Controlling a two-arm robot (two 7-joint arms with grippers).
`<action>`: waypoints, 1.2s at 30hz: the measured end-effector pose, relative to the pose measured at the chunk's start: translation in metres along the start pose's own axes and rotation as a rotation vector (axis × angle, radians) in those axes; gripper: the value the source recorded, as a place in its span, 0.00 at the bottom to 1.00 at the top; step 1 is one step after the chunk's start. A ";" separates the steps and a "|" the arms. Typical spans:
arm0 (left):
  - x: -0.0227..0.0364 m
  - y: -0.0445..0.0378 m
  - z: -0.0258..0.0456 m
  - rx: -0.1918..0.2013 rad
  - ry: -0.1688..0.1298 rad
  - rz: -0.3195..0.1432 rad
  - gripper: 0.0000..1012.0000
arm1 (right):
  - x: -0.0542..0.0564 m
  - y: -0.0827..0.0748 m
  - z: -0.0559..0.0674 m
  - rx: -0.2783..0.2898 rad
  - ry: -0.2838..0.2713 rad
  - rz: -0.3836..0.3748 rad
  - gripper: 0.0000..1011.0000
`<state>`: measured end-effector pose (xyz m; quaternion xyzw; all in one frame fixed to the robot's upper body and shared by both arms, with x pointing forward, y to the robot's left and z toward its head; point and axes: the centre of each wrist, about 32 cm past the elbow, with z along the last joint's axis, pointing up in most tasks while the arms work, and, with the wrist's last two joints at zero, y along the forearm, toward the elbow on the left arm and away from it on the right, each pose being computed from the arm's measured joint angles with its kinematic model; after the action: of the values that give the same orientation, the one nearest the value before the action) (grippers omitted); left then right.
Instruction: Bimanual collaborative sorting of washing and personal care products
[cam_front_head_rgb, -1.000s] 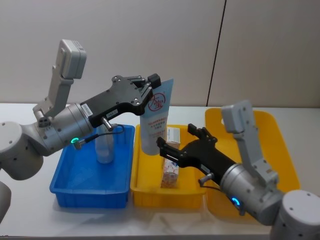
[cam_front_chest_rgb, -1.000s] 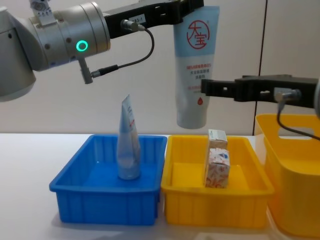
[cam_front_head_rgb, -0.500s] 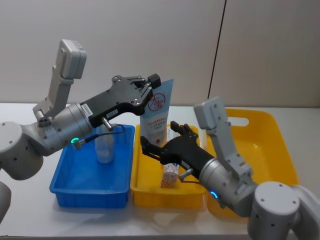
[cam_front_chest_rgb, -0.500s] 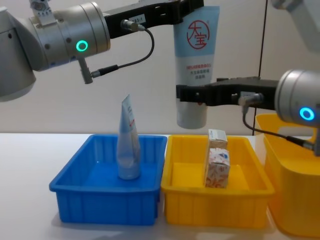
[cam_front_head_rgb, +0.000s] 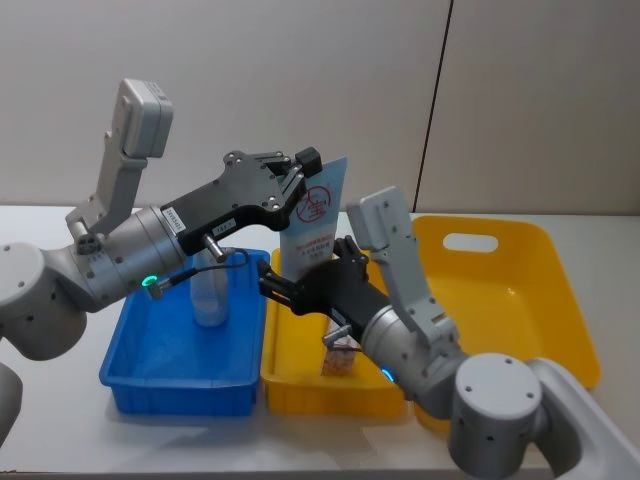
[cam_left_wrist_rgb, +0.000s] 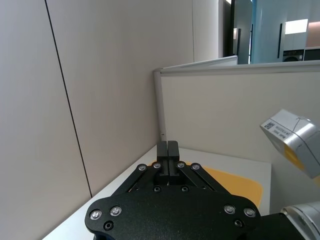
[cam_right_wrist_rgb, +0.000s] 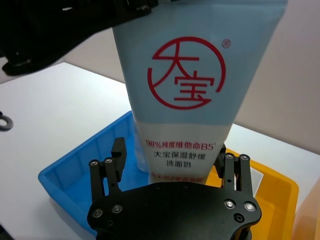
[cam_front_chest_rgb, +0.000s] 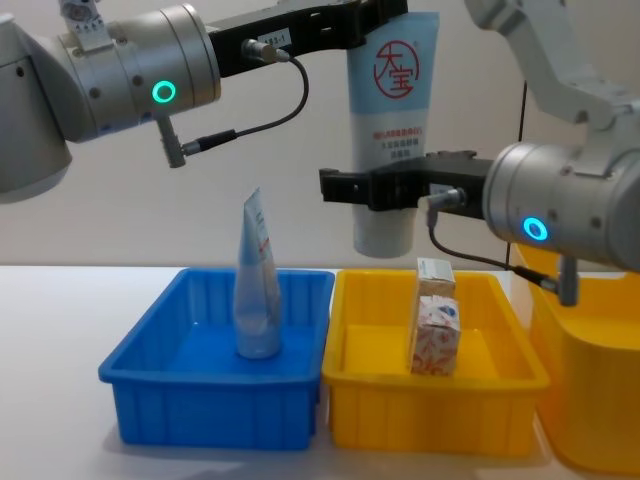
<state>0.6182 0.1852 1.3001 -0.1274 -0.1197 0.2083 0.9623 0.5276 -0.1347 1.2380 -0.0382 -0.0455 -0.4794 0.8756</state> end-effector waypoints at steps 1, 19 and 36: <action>0.0000 0.0000 0.0000 0.000 0.000 0.000 0.00 | -0.001 0.001 0.000 0.002 -0.002 -0.003 0.99; 0.0000 0.0000 0.0000 0.000 0.000 0.000 0.00 | -0.011 0.016 0.000 0.018 -0.023 -0.030 0.56; 0.0000 0.0000 0.0000 0.000 0.000 0.000 0.20 | -0.010 0.016 0.000 0.013 -0.025 -0.043 0.25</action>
<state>0.6182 0.1851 1.3001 -0.1274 -0.1197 0.2082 0.9623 0.5354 -0.1175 1.2362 -0.0376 -0.0601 -0.4973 0.8647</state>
